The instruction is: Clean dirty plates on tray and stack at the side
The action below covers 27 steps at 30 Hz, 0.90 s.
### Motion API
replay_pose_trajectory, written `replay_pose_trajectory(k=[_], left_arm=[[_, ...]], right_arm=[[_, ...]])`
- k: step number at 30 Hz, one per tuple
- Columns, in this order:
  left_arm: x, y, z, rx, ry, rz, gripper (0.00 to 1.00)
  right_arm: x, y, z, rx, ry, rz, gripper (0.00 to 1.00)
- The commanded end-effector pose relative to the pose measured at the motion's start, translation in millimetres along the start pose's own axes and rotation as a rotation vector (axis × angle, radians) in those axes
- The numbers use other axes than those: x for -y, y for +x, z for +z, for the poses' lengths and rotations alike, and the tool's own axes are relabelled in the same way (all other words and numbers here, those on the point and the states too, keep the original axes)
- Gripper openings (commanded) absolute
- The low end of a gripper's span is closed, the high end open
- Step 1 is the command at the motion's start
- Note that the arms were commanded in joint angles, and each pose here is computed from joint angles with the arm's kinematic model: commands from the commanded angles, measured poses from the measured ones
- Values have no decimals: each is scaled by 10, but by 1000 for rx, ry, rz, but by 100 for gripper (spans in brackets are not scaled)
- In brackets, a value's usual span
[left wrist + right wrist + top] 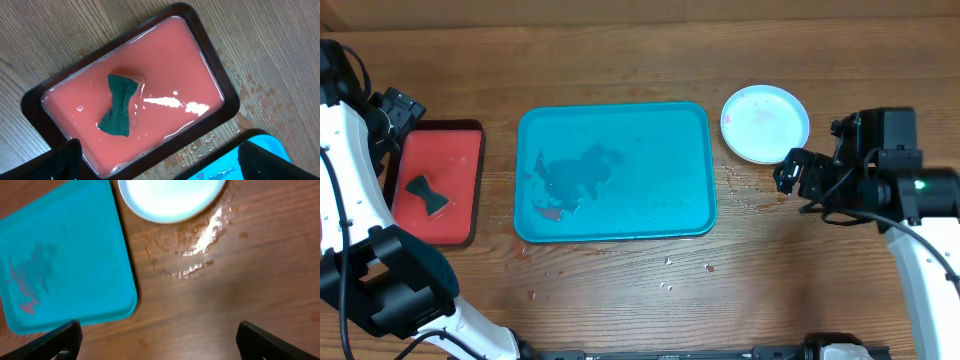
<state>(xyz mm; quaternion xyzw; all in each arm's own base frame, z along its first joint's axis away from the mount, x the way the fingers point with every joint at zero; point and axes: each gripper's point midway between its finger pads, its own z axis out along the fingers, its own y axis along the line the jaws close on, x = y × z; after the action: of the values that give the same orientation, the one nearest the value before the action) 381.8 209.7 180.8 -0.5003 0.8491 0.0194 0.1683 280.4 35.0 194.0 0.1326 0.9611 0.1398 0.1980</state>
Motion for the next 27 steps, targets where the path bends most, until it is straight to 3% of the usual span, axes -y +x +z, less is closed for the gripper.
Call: replay_pose_trajectory(k=[1,14,27], left_arm=[[-4,-18,-9,2,2,-4,100],[-4,-19,-10,3,2,-5,100],[-4,-19,-10,3,2,-5,100]], right_arm=[[8,89,-24,81,-30,-27,100],[-28,220,-145,746,-273,-198,100],[103,403,-271,1016,-306,-232,100]])
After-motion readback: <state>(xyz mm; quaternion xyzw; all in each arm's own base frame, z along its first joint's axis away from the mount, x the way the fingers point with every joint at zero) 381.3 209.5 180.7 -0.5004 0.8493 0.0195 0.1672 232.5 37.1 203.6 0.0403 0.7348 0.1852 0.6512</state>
